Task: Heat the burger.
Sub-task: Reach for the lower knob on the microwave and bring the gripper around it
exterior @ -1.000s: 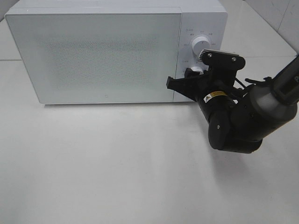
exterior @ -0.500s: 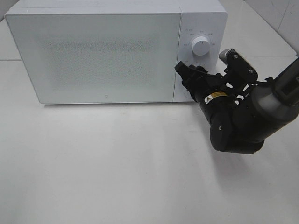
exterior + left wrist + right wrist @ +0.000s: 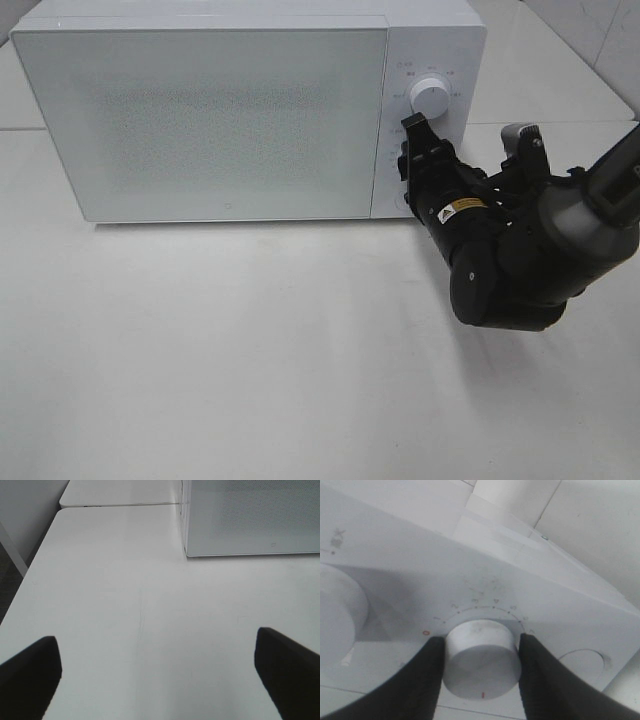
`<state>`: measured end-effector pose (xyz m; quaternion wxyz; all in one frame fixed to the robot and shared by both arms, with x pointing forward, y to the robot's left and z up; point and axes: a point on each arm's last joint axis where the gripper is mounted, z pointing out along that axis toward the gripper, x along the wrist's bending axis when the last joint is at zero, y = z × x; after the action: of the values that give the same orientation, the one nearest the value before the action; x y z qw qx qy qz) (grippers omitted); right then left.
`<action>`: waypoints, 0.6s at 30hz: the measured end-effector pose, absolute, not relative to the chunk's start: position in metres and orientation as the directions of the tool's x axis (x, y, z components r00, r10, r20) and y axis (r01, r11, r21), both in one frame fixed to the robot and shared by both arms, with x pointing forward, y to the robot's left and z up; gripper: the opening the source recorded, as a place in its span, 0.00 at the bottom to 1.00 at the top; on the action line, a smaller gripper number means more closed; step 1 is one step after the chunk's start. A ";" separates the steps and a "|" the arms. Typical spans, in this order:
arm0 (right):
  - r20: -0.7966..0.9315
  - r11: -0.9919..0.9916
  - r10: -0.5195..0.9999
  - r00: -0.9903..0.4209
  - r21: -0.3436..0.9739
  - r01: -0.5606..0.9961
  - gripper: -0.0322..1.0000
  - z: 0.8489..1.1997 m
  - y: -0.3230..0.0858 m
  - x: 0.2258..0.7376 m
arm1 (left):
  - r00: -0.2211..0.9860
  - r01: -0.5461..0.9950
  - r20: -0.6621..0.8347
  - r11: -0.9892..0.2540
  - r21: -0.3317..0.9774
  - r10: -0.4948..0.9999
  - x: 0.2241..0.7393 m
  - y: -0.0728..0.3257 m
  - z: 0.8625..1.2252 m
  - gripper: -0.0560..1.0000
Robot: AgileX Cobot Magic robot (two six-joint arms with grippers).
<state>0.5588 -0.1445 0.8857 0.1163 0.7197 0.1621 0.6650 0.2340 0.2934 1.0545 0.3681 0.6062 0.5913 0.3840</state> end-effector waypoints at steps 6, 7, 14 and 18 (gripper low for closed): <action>0.957 -0.958 0.283 0.070 0.278 0.070 0.46 0.885 -0.145 0.559 | 0.006 0.434 0.030 -0.030 0.900 1.000 0.234 0.293 1.054 0.99; 0.972 -0.973 0.224 0.074 0.219 0.065 0.46 0.886 -0.145 0.559 | 0.006 0.434 0.030 -0.030 0.900 1.000 0.234 0.293 1.054 0.99; 0.994 -0.996 0.072 0.082 0.068 0.048 0.46 0.886 -0.145 0.559 | 0.006 0.434 0.030 -0.030 0.900 1.000 0.234 0.293 1.054 0.99; 0.995 -0.998 -0.048 0.088 -0.051 0.032 0.46 0.886 -0.146 0.559 | 0.006 0.434 0.030 -0.030 0.900 1.000 0.234 0.293 1.054 0.99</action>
<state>0.5587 -0.1457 0.8855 -0.0296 0.7370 -0.0056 0.6752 0.2340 0.2934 1.0545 0.3681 0.6062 0.5913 0.3840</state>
